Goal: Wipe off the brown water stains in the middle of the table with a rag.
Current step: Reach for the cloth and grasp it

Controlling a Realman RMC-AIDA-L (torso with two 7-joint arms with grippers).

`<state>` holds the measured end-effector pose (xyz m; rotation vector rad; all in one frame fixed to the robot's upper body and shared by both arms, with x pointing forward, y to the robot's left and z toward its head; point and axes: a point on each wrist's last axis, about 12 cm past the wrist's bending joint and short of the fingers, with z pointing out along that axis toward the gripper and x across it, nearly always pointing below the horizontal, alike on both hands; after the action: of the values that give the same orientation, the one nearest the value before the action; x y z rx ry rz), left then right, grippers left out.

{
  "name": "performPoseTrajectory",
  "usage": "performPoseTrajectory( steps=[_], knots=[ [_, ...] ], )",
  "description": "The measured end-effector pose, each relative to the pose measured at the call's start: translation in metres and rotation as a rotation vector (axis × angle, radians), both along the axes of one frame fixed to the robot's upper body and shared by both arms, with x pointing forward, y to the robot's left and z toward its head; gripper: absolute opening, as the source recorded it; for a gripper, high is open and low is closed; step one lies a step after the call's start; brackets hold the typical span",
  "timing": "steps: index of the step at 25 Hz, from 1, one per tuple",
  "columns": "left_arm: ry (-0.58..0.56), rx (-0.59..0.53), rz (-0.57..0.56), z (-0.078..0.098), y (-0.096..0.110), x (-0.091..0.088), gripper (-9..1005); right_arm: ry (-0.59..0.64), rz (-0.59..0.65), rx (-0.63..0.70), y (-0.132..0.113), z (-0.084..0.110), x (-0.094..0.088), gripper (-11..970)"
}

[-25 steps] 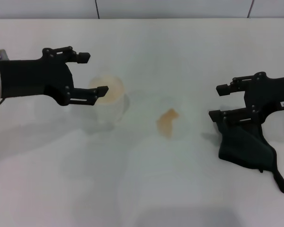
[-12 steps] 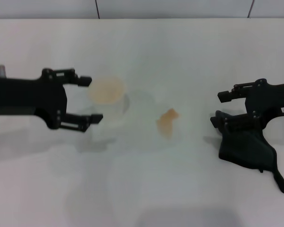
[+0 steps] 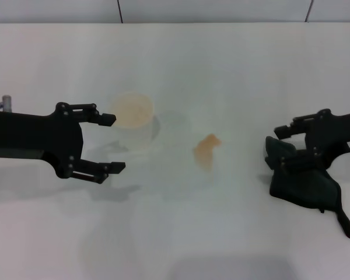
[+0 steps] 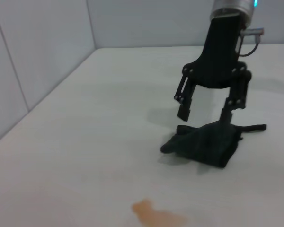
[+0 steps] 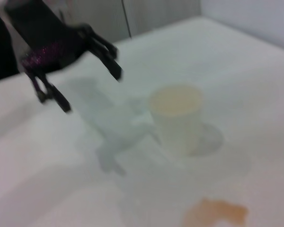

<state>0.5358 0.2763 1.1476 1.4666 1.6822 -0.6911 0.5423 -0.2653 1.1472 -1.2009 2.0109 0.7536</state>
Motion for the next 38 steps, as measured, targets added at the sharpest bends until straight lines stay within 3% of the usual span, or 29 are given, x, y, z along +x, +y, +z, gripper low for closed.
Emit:
performPoseTrajectory(
  steps=[9, 14, 38],
  knots=[
    [0.037, -0.008, 0.003, 0.005, -0.001, 0.0, 891, 0.082, -0.039, -0.201, -0.01, 0.003, 0.001, 699],
    [0.04, -0.017, 0.014, 0.005, 0.0, -0.001, 890, 0.098, -0.046, -0.245, -0.014, 0.003, 0.0, 694],
    [0.028, -0.02, 0.014, 0.007, -0.004, 0.002, 890, 0.09, -0.041, -0.29, 0.0, -0.015, 0.006, 671]
  ],
)
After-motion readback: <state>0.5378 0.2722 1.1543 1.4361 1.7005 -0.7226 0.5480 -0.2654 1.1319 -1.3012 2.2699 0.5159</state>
